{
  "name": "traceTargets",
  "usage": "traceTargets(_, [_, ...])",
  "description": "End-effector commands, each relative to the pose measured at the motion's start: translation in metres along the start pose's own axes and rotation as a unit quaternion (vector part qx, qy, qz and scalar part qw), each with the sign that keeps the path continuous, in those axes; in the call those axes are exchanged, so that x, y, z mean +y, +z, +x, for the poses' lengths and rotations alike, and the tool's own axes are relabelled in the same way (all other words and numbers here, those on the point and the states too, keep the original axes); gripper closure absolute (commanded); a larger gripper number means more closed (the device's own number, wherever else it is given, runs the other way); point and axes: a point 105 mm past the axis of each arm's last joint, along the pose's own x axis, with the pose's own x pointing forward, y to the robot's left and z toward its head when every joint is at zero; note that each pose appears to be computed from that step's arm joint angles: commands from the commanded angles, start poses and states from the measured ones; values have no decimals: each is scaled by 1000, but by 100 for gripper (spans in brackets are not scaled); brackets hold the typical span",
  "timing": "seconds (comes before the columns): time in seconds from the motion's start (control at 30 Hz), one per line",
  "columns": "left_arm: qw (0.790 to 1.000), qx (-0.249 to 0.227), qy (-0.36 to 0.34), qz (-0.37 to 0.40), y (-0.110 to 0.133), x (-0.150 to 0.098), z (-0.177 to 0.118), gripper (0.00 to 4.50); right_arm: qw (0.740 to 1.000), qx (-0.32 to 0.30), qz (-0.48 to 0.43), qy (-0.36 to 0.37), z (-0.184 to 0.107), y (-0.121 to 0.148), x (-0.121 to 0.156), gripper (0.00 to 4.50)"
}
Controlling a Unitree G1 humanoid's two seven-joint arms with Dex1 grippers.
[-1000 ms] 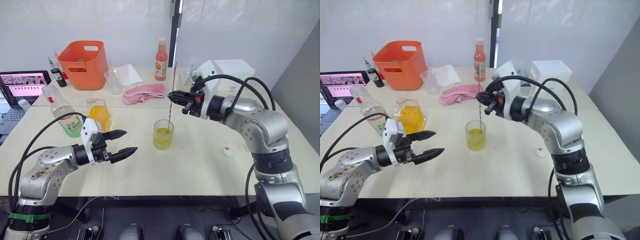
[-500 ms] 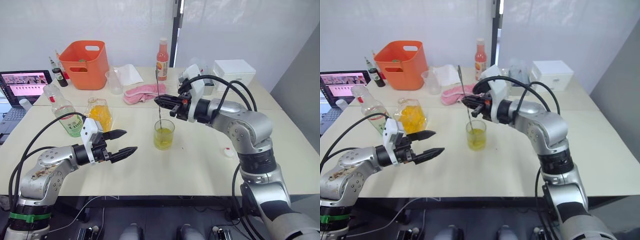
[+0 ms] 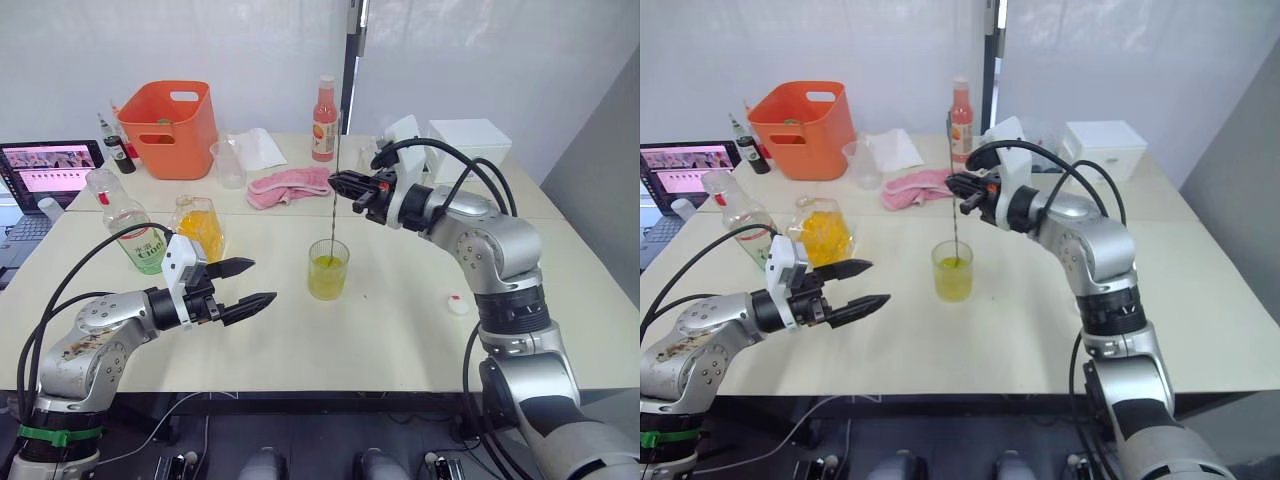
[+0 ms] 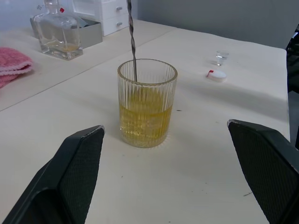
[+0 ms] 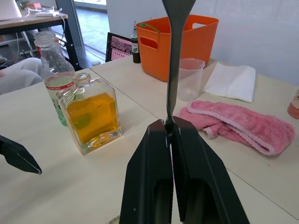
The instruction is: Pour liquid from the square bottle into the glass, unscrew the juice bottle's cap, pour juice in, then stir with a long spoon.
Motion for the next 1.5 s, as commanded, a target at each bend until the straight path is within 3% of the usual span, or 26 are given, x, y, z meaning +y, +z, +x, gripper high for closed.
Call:
traceTargets(0.03, [1000, -10, -5, 14, 9, -4, 1, 3, 999, -15, -30, 19, -12, 19, 9, 450])
traceTargets(0.53, [1000, -12, -8, 13, 11, -3, 4, 3, 997, -13, -10, 76, -6, 20, 45, 450])
traceTargets(0.87, [1000, -12, -5, 13, 11, -3, 1, 3, 997, -65, -5, 43, 4, 25, 23, 450])
traceTargets(1.1, [1000, -13, -5, 14, 11, -3, 0, 3, 999, -39, -32, 16, -9, 18, 3, 450])
traceTargets(1.5, [1000, -12, -6, 14, 11, -2, 3, 3, 996, 8, -22, 89, -17, 14, 44, 450])
